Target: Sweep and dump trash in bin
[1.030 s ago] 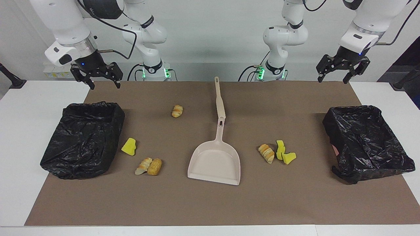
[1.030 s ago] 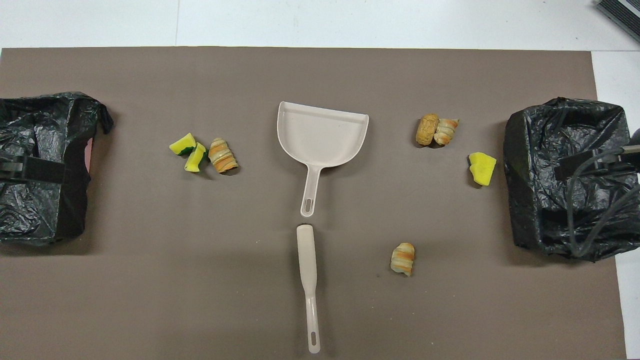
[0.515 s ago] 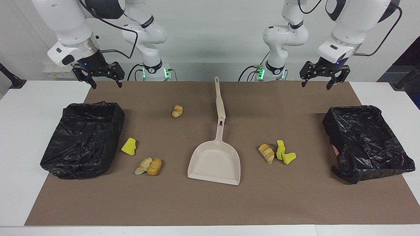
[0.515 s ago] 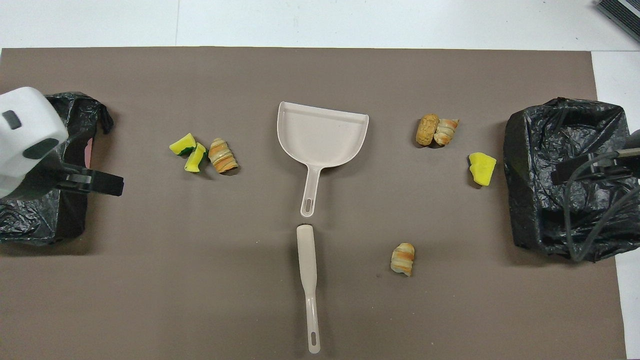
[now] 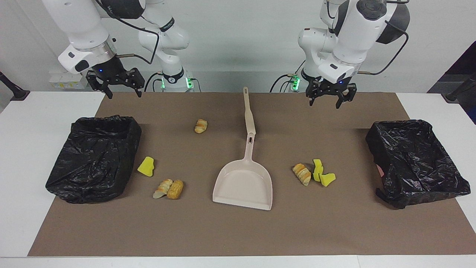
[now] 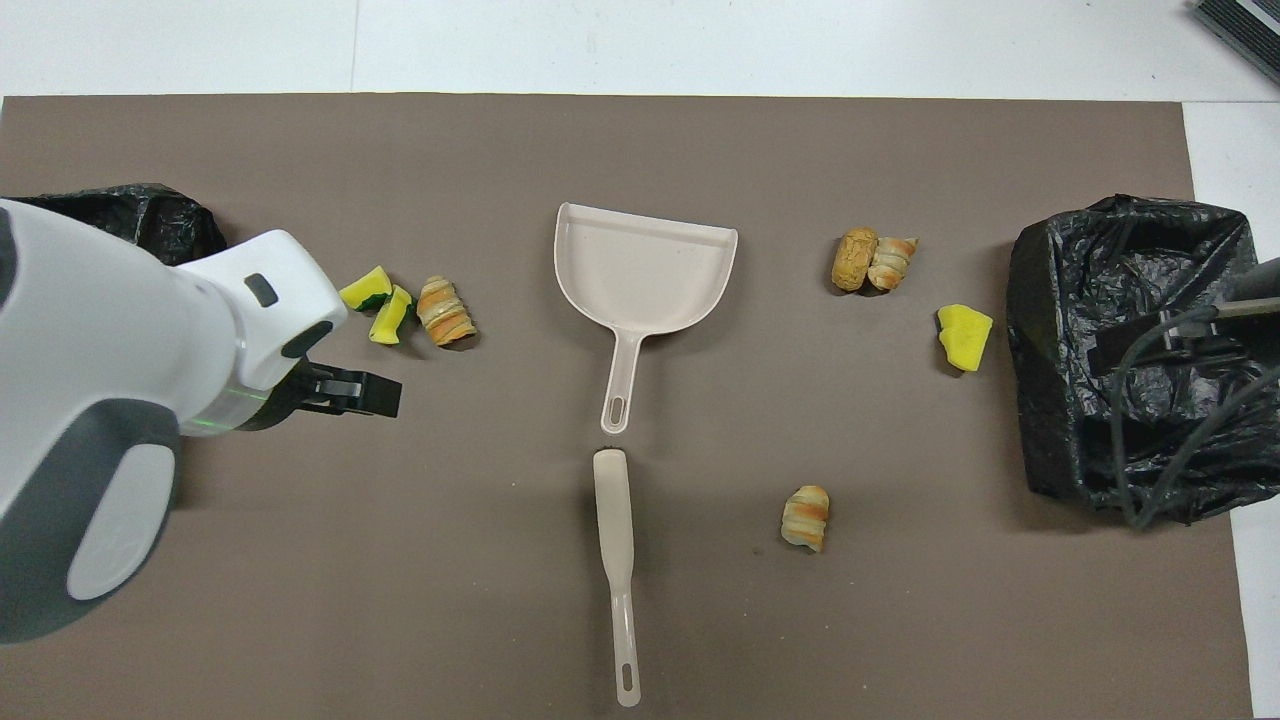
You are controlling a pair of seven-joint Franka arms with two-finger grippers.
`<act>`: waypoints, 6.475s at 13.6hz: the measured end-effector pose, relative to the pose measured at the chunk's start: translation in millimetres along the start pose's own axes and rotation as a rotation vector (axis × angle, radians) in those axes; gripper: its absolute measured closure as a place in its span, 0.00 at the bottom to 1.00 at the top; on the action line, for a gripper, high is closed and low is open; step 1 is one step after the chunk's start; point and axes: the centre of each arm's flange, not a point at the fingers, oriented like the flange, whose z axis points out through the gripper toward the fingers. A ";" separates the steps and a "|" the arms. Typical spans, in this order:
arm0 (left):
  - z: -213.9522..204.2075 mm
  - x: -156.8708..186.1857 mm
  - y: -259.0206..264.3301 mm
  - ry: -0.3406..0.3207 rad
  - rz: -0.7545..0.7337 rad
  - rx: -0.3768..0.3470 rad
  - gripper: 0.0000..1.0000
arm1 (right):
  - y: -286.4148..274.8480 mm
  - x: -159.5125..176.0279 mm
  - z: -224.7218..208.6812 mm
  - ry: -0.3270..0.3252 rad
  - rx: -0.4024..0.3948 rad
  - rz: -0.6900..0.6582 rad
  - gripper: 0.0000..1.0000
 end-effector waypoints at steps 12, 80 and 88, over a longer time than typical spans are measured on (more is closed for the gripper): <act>126.4 -117.1 176.8 -0.045 0.050 0.034 0.00 | -202.9 75.8 138.9 0.018 0.059 0.128 0.00; 206.2 9.7 -23.1 -0.129 -0.115 -0.008 0.74 | -255.3 68.8 214.2 -0.149 -0.251 -1.379 0.68; 204.9 -6.1 71.9 -0.106 -0.067 -0.119 0.74 | -259.0 69.8 254.7 -0.151 -0.281 -1.449 0.68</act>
